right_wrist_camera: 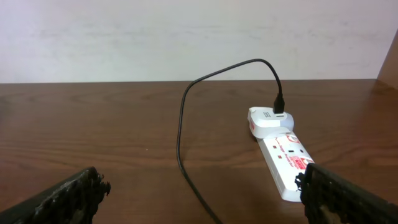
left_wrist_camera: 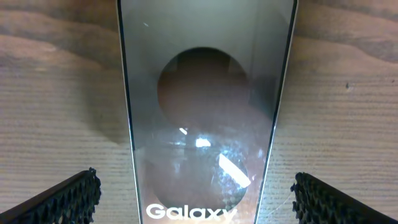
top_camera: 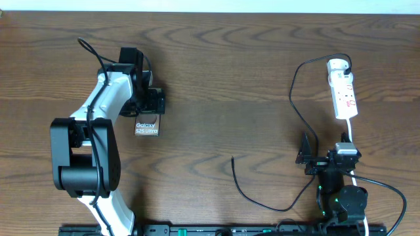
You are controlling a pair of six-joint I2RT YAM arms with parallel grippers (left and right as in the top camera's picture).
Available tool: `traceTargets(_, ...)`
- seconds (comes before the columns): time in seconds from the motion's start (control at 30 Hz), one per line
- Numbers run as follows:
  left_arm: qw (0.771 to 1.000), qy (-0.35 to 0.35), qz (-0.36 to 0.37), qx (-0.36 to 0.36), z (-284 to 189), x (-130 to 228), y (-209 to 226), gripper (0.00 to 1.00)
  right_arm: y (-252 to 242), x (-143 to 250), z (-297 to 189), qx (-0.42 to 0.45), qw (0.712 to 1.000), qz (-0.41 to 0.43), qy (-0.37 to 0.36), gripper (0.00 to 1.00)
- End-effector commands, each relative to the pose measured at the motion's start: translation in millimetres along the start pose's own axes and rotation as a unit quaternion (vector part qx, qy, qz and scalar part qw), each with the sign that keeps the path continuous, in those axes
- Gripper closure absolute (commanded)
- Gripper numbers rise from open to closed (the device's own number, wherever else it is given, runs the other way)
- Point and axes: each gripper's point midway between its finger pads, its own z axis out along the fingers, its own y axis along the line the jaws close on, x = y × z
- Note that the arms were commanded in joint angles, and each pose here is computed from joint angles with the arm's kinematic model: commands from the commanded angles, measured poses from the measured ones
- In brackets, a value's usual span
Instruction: Plug charger to phone and switch on socket
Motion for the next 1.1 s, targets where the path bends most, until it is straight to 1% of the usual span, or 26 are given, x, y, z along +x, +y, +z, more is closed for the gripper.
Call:
traceTargets(0.0, 1.000, -0.010, 0.012, 0.002, -3.2, -8.8, -2.8, 0.02, 1.9, 0.3, -0.3, -0.004, 1.000, -0.008, 0.000, 0.01)
traceTargets(0.17, 0.999, -0.007, 0.030, 0.017, -1.3, -7.5, -7.8, 0.02, 1.9, 0.3, -0.3, -0.004, 1.000, -0.008, 0.000, 0.01)
traceTargets(0.67, 0.999, -0.008, 0.030, 0.016, 7.3, -8.2, -7.4, 0.02, 1.9, 0.3, -0.3, -0.004, 1.000, -0.008, 0.000, 0.01)
traceTargets(1.07, 0.999, 0.014, 0.029, 0.016, 24.2, -2.3, -6.3, 0.02, 1.9, 0.3, -0.3, -0.004, 1.000, -0.008, 0.000, 0.01)
